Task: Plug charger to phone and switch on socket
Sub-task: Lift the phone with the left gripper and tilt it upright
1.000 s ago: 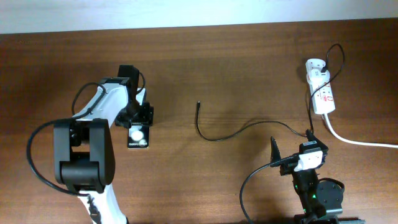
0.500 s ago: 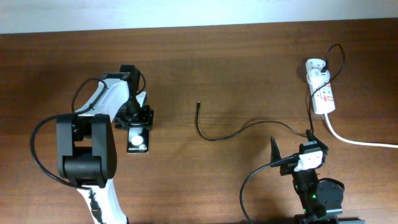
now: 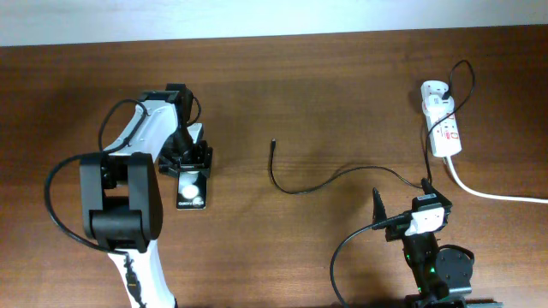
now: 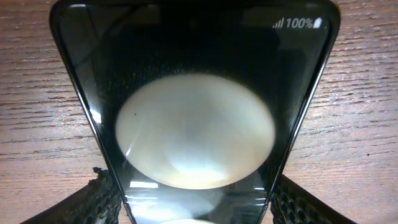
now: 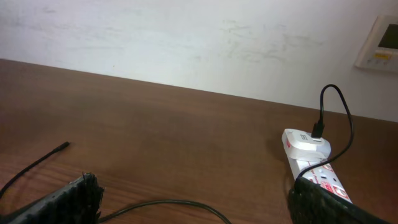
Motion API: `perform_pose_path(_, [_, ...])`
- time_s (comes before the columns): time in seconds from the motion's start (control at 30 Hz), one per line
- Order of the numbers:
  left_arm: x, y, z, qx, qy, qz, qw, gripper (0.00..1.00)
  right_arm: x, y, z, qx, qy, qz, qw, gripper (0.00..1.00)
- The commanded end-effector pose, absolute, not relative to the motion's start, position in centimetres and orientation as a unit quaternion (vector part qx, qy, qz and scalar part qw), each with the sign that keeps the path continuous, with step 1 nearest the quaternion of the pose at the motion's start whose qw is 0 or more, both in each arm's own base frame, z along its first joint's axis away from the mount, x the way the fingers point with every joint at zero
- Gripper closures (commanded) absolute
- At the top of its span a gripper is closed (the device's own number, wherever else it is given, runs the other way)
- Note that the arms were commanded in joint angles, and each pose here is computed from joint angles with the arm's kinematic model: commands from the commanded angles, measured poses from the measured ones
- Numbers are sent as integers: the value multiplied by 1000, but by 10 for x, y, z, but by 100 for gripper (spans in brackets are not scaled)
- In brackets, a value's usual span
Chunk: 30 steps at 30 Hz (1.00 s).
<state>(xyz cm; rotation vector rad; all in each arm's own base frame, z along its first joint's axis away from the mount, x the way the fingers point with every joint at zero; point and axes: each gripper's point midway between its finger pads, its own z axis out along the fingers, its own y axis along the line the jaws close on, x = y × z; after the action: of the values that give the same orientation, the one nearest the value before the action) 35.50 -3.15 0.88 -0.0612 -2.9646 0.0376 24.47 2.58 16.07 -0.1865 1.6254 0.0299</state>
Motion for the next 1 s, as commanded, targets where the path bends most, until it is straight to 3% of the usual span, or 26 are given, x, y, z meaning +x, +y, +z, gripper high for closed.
perform_pose_path(0.0, [372,-35,21,-15,-998,21,62,43,244,27,158,-84,726,16,682,1])
perform_pose_path(0.27, [428,-73,101,-26,-989,127,-63,42,244,27,158,-84,726,16,682,1])
perform_pose_path(0.73, [419,-132,132,-38,-947,314,-51,48,244,27,158,-84,726,16,682,1])
perform_pose_path(0.83, [415,-137,136,-27,-942,331,-40,55,244,27,158,-84,726,16,682,1])
perform_pose_path(0.87, [415,-142,139,-15,-937,348,-33,62,244,27,158,-84,726,16,682,1])
perform_pose_path(0.97, [412,-153,150,-17,-920,390,-28,66,244,27,158,-84,726,16,682,1])
